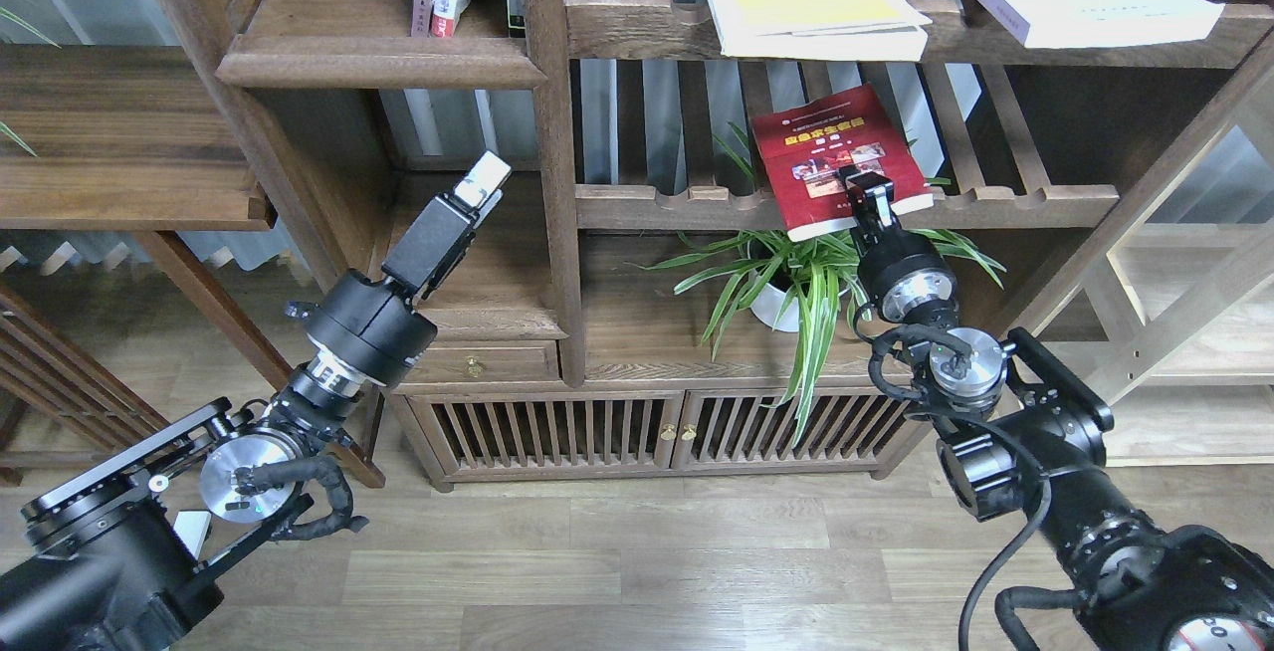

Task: Organize books on shelf
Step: 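Tilt the red book out and pull it off the shelf with right gripper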

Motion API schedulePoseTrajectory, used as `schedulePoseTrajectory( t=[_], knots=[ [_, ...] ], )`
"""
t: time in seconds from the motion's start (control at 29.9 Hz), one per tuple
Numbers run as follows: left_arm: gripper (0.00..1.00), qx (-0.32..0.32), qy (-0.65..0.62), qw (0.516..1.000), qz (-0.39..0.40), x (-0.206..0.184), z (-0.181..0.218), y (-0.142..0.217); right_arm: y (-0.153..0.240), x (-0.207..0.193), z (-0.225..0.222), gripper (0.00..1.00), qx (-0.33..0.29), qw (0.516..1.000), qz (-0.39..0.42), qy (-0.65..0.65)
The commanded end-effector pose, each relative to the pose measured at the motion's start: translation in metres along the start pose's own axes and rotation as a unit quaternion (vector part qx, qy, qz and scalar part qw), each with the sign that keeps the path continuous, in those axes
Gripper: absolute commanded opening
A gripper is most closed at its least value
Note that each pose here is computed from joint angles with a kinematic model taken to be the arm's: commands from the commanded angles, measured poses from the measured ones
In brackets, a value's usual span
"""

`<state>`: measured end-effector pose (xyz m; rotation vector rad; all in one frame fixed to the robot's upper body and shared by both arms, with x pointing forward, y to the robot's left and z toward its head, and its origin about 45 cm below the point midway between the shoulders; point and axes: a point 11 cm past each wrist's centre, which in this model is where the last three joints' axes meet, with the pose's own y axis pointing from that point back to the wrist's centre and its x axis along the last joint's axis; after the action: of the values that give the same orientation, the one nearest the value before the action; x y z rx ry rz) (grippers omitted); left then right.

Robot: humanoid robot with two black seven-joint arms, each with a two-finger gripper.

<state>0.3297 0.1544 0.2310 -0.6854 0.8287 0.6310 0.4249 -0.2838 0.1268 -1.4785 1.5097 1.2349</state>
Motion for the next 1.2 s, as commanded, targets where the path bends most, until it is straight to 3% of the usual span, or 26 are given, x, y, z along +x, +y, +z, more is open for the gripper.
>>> schedulePoseTrajectory(
  t=[0.0,0.17,0.47,0.77,1.17],
  knots=[
    [1.0,0.001,0.0,1.0,0.0,0.0,-0.001,0.0,0.002,-0.001,-0.003,0.03,0.006,1.0,-0.004,-0.011],
    [1.0,0.002,0.001,1.0,0.001,0.001,-0.001,0.0,0.01,0.002,-0.006,0.03,0.012,0.999,-0.011,-0.044],
    [1.0,0.003,0.001,1.0,0.007,0.005,-0.003,-0.001,0.039,-0.019,0.02,0.02,-0.039,0.982,-0.158,-0.1],
    [1.0,0.003,0.007,1.0,0.013,0.008,-0.007,0.004,0.07,0.002,0.016,0.02,-0.041,0.983,-0.146,-0.101],
    [1.0,0.009,0.011,1.0,0.023,0.015,-0.016,0.005,0.098,-0.005,0.023,0.01,-0.054,0.978,-0.167,-0.112]
  ],
)
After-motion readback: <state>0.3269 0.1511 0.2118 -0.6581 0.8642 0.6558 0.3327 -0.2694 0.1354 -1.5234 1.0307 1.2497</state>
